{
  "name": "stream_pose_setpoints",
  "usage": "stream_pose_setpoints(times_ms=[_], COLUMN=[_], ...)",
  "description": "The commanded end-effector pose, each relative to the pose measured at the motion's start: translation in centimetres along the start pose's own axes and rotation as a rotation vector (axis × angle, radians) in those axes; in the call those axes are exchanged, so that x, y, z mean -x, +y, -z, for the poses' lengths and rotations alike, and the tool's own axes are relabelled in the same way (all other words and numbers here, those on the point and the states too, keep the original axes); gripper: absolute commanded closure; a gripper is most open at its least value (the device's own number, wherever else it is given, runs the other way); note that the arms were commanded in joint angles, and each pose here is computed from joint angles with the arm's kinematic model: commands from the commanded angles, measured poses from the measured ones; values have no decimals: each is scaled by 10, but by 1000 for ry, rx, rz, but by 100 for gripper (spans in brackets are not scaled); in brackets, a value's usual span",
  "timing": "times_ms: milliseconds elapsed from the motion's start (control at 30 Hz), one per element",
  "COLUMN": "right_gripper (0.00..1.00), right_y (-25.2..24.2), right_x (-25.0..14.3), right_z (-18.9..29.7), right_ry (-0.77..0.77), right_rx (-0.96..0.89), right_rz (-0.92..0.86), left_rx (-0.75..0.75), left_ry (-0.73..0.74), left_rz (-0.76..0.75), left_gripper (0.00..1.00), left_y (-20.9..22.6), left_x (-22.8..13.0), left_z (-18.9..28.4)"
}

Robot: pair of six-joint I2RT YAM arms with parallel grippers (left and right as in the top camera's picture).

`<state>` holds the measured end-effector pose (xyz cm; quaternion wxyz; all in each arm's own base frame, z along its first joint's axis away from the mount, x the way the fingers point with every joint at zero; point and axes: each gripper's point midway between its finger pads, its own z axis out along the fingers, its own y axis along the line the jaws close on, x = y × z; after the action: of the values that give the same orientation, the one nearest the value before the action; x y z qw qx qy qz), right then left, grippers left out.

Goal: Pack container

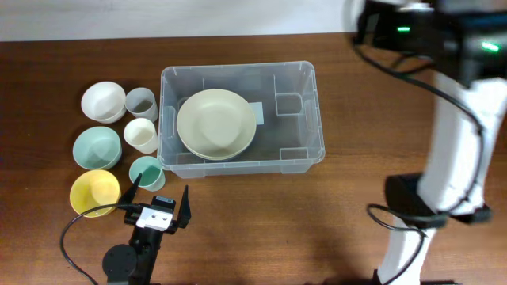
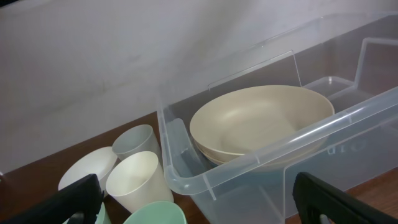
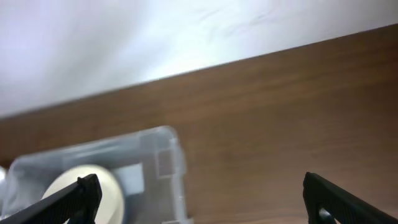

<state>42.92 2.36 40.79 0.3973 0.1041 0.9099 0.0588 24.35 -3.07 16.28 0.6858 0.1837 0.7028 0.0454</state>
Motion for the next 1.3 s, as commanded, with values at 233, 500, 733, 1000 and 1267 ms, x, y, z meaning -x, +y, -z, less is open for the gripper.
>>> stream_pose_setpoints(times_ms=[233,500,733,1000,1267], right_gripper=[1,1,1,1,1], right_y=[-108,-188,-231,-251,-253], right_x=[-58,-164,-210,-225,-220], right_z=[24,13,-21,-30,-34], right_ry=[224,573,658,656,628], right_rx=[-227,-408,-399,-410,-408], right_rz=[-125,-282,-466,-525,-520], left_rx=[-5,-5,-5,-5,-5], left_ry=[0,0,0,0,0], left_rz=[4,4,4,4,4], left_gripper=[0,0,0,0,0], left_y=[-1,-1,-1,-1,-1], left_x=[-1,-1,-1,-1,-1], left_z=[0,0,0,0,0])
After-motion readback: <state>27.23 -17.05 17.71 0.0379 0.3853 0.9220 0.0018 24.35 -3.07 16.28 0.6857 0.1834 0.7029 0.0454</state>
